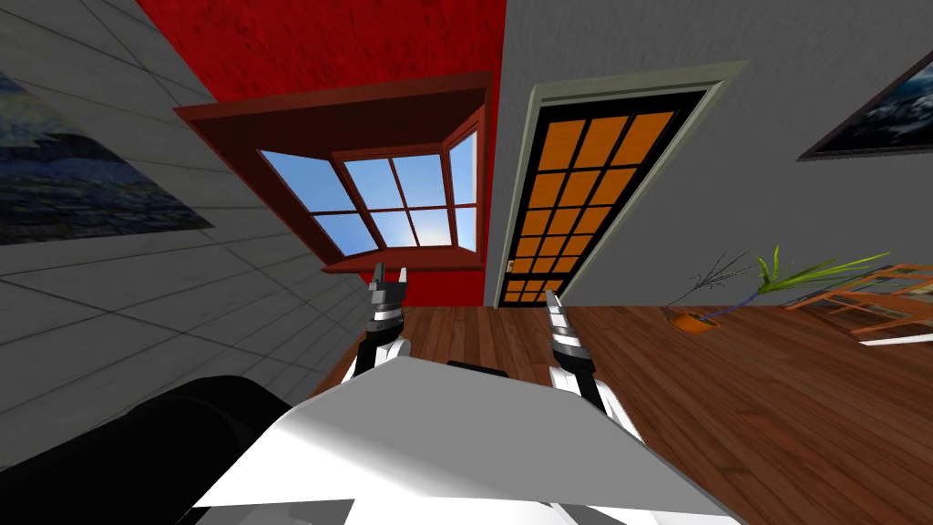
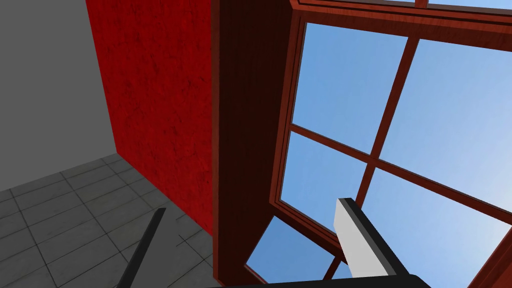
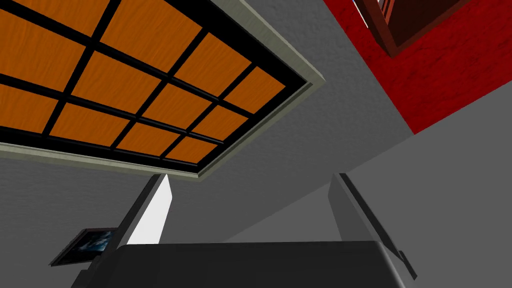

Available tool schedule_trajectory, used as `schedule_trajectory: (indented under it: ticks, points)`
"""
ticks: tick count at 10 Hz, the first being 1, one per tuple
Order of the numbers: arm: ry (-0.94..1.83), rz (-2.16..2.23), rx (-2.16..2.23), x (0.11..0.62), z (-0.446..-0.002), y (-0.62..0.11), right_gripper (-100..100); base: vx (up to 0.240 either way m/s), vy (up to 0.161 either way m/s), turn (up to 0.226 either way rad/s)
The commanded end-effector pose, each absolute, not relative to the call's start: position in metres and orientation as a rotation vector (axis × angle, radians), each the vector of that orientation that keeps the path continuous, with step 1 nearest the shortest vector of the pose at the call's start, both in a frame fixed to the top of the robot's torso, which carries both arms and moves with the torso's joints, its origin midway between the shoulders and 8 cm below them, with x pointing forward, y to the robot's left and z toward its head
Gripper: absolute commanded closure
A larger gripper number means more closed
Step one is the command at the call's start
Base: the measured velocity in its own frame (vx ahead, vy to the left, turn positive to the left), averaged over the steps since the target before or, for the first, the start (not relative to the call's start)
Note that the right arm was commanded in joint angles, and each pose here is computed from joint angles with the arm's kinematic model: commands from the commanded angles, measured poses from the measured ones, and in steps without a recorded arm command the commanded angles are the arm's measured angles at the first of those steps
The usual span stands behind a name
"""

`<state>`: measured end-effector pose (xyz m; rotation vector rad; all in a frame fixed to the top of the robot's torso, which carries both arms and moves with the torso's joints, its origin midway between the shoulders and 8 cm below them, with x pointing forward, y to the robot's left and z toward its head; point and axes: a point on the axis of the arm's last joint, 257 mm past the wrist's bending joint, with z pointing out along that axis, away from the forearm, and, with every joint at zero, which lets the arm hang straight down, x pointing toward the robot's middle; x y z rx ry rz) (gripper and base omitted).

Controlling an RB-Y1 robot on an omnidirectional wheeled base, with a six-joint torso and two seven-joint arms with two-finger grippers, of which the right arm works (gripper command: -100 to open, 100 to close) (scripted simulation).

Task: Pull the door open

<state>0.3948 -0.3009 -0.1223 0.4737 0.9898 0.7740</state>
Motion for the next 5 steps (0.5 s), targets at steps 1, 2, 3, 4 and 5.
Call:
schedule_trajectory:
  ticks: [1, 2, 3, 4, 5]
  points:
    - [1.014, 0.739, 0.457, 0.397, -0.134, -0.302, -100, 0.099, -0.015, 0.020]
    - [1.029, 0.718, 0.448, 0.399, -0.141, -0.304, -100, 0.101, -0.027, 0.025]
    - [1.044, 0.697, 0.438, 0.400, -0.148, -0.305, -100, 0.097, -0.027, 0.026]
    - [1.060, 0.676, 0.429, 0.401, -0.155, -0.307, -100, 0.092, -0.011, 0.018]
    - [1.075, 0.654, 0.419, 0.403, -0.161, -0.308, -100, 0.086, -0.016, 0.020]
